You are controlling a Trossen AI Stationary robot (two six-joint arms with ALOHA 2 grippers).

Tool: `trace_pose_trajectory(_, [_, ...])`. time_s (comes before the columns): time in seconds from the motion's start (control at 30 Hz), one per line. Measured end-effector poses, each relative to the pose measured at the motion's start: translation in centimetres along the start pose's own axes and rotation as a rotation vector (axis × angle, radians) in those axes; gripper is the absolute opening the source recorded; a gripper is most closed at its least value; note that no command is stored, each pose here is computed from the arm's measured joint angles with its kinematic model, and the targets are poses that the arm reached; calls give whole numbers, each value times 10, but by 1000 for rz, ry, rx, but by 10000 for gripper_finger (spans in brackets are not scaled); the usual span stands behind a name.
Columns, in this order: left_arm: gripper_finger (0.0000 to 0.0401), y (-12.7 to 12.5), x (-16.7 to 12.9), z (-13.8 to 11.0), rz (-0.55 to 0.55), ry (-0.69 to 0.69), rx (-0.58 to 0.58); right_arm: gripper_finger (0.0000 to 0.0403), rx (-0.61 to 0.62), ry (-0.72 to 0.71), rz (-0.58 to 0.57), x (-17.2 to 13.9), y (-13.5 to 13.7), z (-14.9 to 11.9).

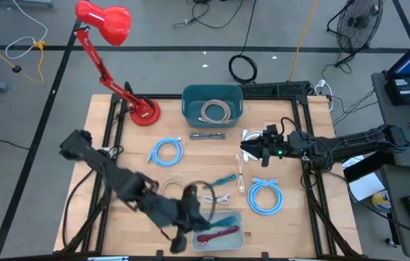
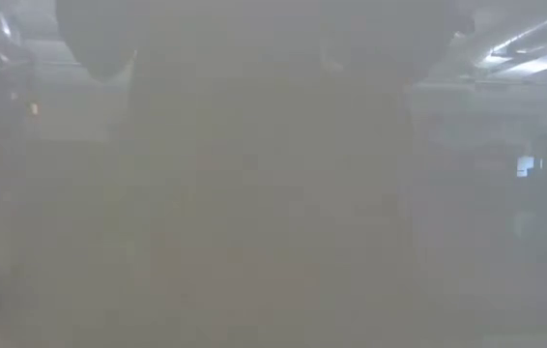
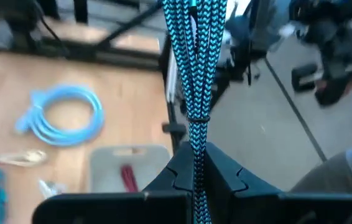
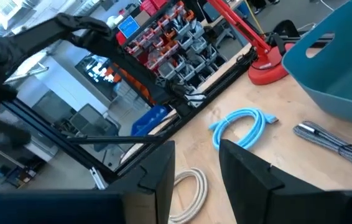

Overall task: Pick & Place USB Port
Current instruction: Put the top blue charger cable into the gray bin

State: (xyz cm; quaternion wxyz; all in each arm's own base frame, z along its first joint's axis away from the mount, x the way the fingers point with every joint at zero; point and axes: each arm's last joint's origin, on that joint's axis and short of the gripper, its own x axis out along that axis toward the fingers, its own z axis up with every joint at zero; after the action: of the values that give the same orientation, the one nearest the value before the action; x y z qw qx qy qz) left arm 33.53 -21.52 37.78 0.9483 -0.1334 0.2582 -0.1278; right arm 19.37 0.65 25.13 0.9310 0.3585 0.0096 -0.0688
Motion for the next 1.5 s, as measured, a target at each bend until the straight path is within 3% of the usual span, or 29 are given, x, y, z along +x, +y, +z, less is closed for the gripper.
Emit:
trace_pose_trajectory(0.17, [10, -5, 37, -27, -65, 138, -25, 116, -9, 7, -6, 0, -1, -1])
trace_pose_trajectory(0.3, [10, -4, 53, -28, -157, 136, -32, 116, -16, 17, -15, 0, -2, -2])
trace_pose_trajectory(0.57, [10, 24, 81, -46, -115, 300, -29, 116, -47, 29, -25, 0, -3, -3])
trace_pose_trajectory(0.77, [10, 48, 114, -79, -65, 506, -29, 116, -67, 63, -55, 0, -6, -6])
trace_pose_trajectory(1.0, [10, 61, 133, -92, -55, 545, -29, 116, -72, 80, -70, 0, -7, -8])
trace_pose_trajectory(1.33, [10, 79, 140, -90, -6, 535, -46, 116, -77, 85, -75, -1, -8, -8])
trace_pose_trajectory(1.5, [10, 88, 154, -106, -12, 596, -75, 116, -82, 89, -77, -1, -8, -8])
